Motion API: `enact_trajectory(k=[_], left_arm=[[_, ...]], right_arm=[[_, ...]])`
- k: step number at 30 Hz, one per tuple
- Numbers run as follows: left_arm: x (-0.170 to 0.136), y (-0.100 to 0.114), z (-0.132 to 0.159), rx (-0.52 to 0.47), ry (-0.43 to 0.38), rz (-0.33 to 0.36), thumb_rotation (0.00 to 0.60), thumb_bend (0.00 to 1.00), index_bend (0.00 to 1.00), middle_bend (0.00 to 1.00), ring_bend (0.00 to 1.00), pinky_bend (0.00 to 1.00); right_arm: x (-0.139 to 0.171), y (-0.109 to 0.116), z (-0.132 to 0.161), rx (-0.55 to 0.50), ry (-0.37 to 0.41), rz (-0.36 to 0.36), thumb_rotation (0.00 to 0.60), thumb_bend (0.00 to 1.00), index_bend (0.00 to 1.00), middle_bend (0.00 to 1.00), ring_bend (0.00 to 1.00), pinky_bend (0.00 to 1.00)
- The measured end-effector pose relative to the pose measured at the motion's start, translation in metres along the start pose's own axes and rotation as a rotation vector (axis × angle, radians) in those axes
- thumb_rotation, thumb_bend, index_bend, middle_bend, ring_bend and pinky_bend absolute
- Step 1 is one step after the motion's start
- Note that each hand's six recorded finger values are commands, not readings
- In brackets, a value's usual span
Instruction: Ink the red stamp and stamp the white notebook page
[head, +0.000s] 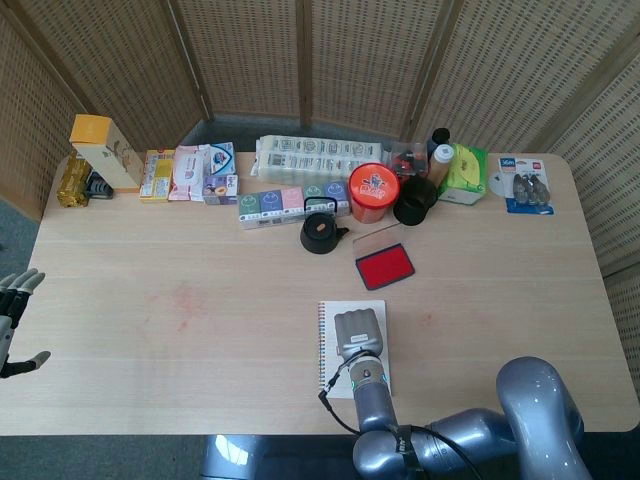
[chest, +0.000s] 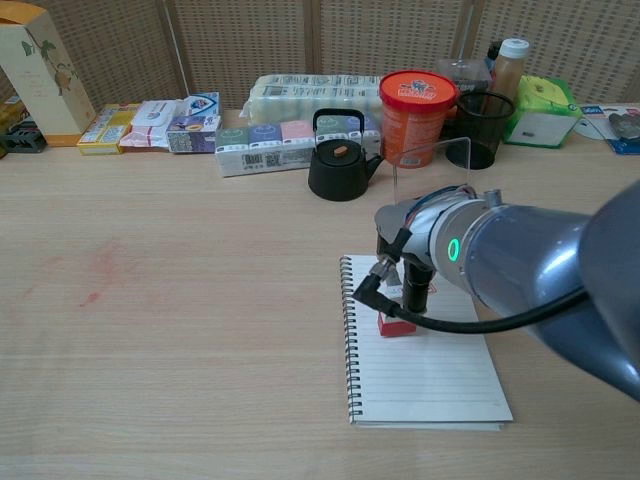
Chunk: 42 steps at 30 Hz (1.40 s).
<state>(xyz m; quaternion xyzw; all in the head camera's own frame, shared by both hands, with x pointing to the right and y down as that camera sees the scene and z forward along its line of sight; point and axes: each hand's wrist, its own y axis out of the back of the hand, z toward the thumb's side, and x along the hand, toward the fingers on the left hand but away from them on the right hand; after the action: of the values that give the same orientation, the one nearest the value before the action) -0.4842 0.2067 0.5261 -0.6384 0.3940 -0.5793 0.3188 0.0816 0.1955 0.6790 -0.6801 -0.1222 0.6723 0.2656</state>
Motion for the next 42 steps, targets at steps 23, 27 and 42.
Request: enact_trajectory(k=[23, 27, 42], left_arm=[[0.001, -0.001, 0.0, 0.002, 0.003, -0.003, 0.6, 0.0, 0.0, 0.01, 0.0, 0.01], [0.001, -0.002, 0.001, 0.003, 0.002, -0.005, 0.6, 0.0, 0.0, 0.01, 0.0, 0.01], [0.001, -0.002, 0.0, 0.004, 0.004, -0.004, 0.6, 0.0, 0.0, 0.01, 0.0, 0.01]], right_arm=[[-0.011, -0.006, 0.003, -0.009, -0.007, 0.013, 0.6, 0.44, 0.69, 1.0, 1.0, 1.0], [-0.011, -0.011, 0.002, -0.005, -0.001, 0.02, 0.6, 0.44, 0.7, 1.0, 1.0, 1.0], [-0.018, -0.02, 0.001, -0.019, -0.001, 0.028, 0.6, 0.44, 0.7, 1.0, 1.0, 1.0]])
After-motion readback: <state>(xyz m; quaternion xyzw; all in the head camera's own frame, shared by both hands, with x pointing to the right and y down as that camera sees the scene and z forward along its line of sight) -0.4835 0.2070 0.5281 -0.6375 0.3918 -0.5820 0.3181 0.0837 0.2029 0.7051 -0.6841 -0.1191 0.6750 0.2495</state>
